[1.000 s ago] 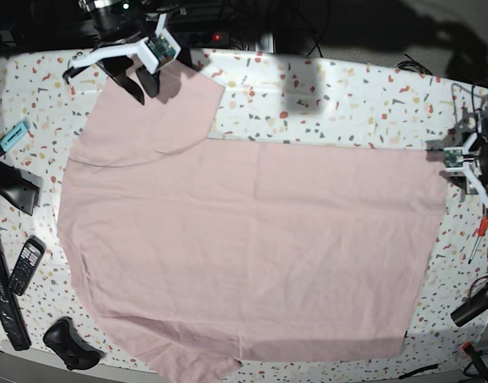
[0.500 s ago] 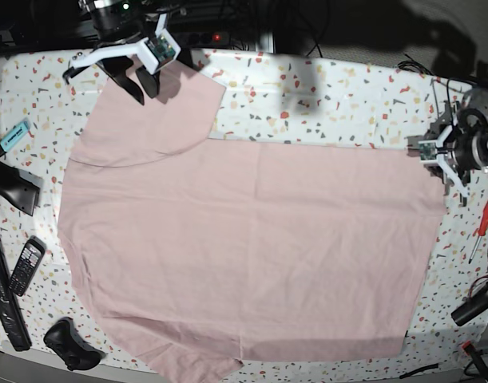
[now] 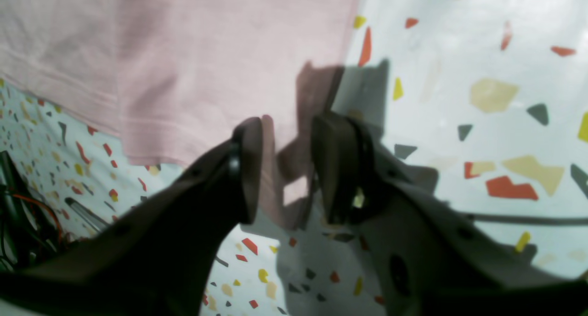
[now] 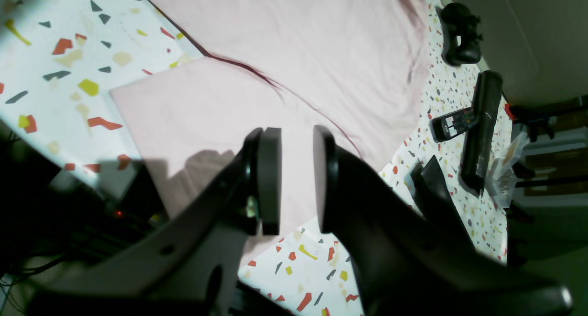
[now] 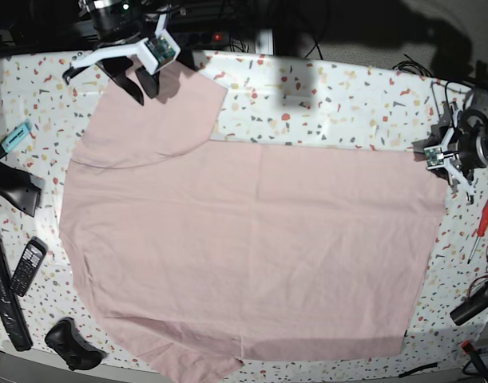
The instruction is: Fold the T-shirt properly
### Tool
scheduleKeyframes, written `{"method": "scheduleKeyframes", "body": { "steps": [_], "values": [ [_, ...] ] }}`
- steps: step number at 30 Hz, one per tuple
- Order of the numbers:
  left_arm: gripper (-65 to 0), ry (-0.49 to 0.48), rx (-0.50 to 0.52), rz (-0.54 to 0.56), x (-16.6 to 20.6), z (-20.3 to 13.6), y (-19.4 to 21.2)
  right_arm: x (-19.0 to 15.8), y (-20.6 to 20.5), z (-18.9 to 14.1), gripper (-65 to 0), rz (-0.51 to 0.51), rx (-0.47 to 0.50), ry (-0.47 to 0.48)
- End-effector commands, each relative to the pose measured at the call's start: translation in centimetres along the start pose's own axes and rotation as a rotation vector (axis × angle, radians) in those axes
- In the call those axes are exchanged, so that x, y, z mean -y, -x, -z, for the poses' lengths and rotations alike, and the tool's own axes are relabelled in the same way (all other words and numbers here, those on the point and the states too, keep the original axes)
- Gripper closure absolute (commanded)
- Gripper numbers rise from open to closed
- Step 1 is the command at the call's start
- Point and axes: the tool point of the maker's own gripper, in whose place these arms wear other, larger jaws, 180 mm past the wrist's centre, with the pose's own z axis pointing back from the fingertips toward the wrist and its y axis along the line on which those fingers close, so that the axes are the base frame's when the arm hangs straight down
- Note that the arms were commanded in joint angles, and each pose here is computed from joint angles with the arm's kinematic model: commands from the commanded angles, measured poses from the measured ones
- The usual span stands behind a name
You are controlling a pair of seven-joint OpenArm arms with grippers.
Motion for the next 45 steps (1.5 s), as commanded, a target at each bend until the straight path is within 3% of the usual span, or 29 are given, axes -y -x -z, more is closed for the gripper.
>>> {"method": "scheduleKeyframes", "body": {
  "steps": [1, 4, 9, 17, 22, 31, 45],
  "values": [
    [-20.3, -0.147, -0.083, 0.022, -3.5, -0.2, 1.4, 0.6, -0.8, -0.3, -12.2, -0.006, 0.033, 0.020],
    [-20.2, -0.126, -0.059, -0.007, -3.2, -0.2, 0.9, 0.6, -0.8, -0.3, -12.2, -0.006, 0.033, 0.020],
    [-20.2, 0.078, -0.041, 0.019, 0.0, -0.7, 0.4, 0.6, -0.8, -0.3, -12.2, -0.007, 0.034, 0.020],
    [-20.2, 0.029, -0.059, 0.126, -2.6, -4.0, 0.7, 0.7, -1.0, -0.2, -12.2, -0.006, 0.042, 0.024],
    [-20.2, 0.030, -0.068, 0.127, -2.6, -4.1, 1.0, 0.7, -0.9, -0.2, -12.2, -0.006, 0.041, 0.023],
    [-20.2, -0.009, -0.074, 0.131, -2.5, -2.3, 0.5, 0.7, -0.7, -0.2, -12.2, -0.006, 0.030, 0.023],
    [-20.2, -0.067, -0.076, -0.006, -2.8, 1.3, 1.2, 0.7, -0.7, -0.2, -12.2, -0.006, 0.028, 0.023]
  ]
}}
